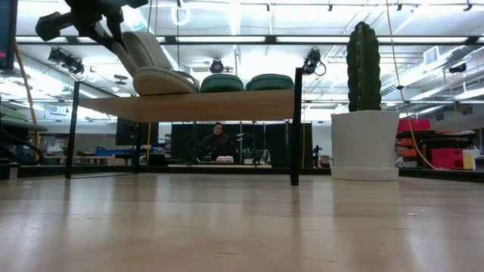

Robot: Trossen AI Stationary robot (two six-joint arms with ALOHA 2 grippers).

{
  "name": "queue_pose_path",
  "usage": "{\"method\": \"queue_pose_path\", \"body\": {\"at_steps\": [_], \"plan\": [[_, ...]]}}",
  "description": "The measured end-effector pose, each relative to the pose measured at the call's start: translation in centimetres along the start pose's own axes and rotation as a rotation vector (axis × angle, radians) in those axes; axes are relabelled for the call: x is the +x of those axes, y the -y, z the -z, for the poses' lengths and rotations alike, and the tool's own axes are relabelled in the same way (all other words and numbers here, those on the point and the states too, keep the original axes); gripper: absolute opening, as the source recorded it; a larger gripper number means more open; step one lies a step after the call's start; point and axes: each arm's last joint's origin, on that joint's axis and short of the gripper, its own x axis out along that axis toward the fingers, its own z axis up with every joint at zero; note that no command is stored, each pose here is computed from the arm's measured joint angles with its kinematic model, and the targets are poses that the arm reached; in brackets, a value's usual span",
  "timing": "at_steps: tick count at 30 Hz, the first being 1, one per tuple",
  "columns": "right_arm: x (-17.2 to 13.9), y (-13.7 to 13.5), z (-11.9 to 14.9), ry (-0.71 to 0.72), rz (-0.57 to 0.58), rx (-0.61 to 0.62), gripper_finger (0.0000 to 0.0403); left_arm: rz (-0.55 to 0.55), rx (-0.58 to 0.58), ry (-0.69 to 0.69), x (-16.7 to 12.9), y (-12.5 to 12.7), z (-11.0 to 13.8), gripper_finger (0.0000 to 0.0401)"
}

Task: Pick and place slides into the shelf
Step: Put the gray slide on the shelf

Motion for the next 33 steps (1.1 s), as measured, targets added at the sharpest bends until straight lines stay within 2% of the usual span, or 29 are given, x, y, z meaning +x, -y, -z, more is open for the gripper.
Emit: {"method": "queue_pose_path", "body": {"at_steps": [7, 19, 33], "plan": [[0.0, 0.0, 0.0, 0.000, 0.000, 0.000, 0.0158, 0.019, -0.054, 0.013, 0.3, 0.5, 0.1, 0.0038], [-0.1, 0.0, 0.0, 0.001, -0.002, -0.001, 0.0158, 0.061, -0.068, 0.026, 1.4, 2.3, 1.2, 0.0038], [-0.3, -0.2, 0.2, 0.007, -0.007, -0.013, 0.0158, 0.082, -0.031, 0.072, 1.4, 2.3, 1.0, 0.0038]]}}
